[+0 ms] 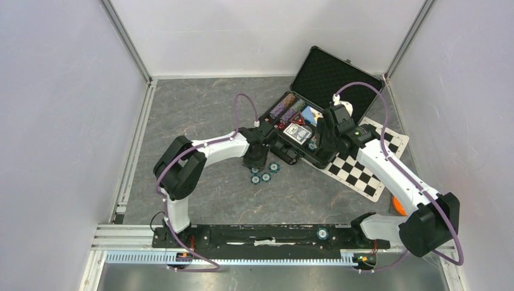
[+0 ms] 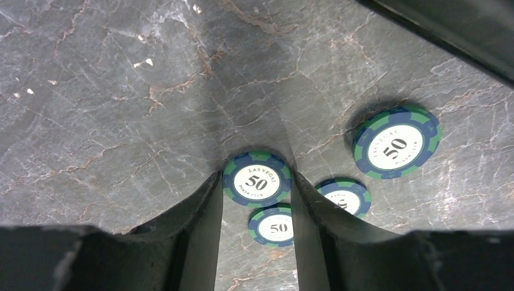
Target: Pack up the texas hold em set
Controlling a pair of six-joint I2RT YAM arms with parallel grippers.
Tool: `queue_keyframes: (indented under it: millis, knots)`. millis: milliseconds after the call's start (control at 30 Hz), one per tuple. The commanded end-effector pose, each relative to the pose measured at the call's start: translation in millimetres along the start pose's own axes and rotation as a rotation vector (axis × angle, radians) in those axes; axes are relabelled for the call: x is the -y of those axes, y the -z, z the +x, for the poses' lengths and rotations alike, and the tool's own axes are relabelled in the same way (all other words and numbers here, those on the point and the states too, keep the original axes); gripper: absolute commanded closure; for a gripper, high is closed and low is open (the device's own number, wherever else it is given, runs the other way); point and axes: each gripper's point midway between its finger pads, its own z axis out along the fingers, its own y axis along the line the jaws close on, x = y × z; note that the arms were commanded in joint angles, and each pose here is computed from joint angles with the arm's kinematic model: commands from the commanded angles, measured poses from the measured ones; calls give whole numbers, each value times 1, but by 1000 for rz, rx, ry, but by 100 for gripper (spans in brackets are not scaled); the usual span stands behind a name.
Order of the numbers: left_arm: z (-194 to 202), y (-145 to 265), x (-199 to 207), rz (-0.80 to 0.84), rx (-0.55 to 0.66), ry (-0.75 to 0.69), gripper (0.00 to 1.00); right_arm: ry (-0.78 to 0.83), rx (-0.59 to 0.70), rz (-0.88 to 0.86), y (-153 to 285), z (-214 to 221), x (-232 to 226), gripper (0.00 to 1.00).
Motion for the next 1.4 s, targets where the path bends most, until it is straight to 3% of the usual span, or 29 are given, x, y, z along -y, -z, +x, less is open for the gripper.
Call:
queue_keyframes:
  millis: [0, 267, 533, 1367]
  knots:
    - [-13, 24, -1, -4, 40, -35, 56, -8, 28, -13, 1, -6, -1, 29]
    - [-44, 58, 17, 71, 112, -26, 56, -12, 29, -17, 1, -6, -1, 29]
    - [-51, 62, 43, 139, 117, -72, 57, -14, 33, -13, 2, -6, 1, 29]
    - [-43, 20, 73, 144, 78, -164, 57, -29, 45, -2, 3, -8, 8, 29]
